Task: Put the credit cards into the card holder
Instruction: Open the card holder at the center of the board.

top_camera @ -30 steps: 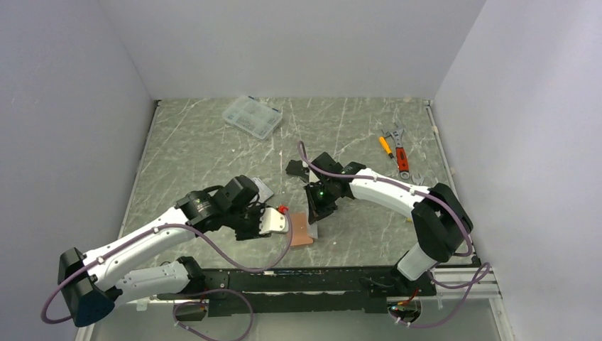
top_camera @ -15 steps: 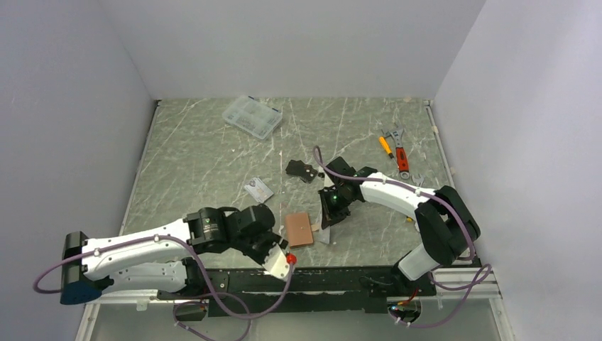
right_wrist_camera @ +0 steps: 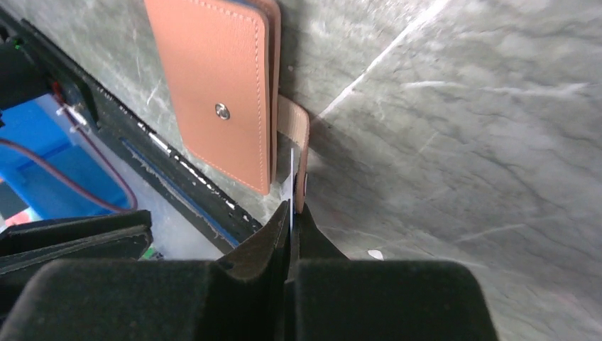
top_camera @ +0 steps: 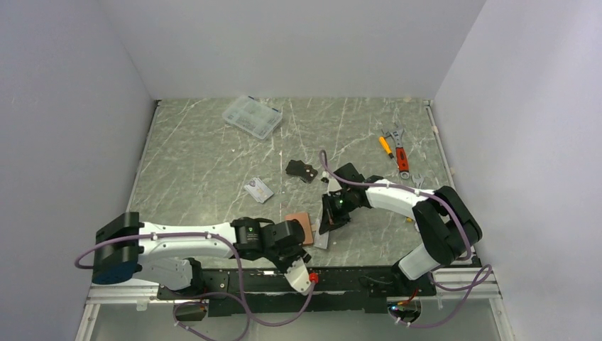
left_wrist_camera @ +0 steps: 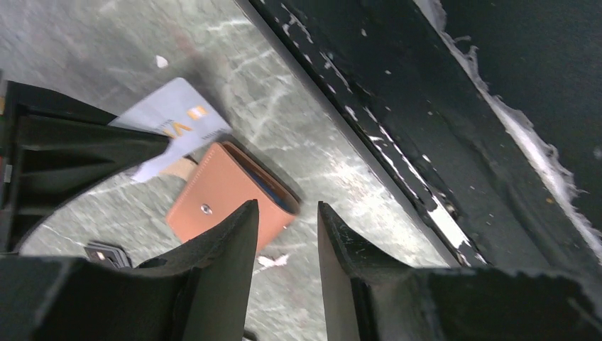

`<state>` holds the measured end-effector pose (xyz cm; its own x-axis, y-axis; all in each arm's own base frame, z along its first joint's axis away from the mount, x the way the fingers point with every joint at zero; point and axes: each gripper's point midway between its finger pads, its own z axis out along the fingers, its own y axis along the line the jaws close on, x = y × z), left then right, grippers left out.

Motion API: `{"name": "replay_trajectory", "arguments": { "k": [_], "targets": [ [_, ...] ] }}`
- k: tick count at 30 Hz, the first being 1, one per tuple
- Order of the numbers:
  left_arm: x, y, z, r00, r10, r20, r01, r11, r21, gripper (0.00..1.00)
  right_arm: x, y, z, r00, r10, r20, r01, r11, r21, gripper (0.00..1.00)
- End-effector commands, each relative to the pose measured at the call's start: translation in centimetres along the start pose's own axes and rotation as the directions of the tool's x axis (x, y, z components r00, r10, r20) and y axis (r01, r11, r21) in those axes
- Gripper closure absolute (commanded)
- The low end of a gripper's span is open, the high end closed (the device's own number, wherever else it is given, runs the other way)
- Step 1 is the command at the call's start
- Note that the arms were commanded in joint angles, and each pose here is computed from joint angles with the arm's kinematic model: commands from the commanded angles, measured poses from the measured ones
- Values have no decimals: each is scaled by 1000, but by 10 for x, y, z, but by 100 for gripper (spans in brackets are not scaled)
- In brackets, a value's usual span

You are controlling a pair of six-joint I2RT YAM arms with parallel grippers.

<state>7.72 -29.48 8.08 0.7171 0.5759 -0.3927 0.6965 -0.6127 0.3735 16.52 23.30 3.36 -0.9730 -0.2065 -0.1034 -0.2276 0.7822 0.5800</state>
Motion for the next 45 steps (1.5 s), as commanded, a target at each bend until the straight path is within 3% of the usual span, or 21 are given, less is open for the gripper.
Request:
{"name": "replay_trajectory", "arguments": {
  "k": [1,13,27,35,45],
  "targets": [
    [-29,34,6,993,84,80,-76,992,-101,58,-7,17,3,998,-32,56,40,990,-133,100],
    [-13,48,41,996,85,-21,-87,984,-154,59,-24,19,-2,994,-7,105,27,981,-194,100],
    [18,48,64,984,68,-162,-94,983,-155,60,-13,-21,18,992,85,91,-75,992,-102,100],
    [38,71,54,969,-8,-247,-58,964,-258,63,-9,-38,21,987,126,102,-124,992,-27,100],
    [40,78,29,960,-110,-257,21,946,-324,64,-2,-56,29,979,167,114,-172,985,34,100]
  ]
}}
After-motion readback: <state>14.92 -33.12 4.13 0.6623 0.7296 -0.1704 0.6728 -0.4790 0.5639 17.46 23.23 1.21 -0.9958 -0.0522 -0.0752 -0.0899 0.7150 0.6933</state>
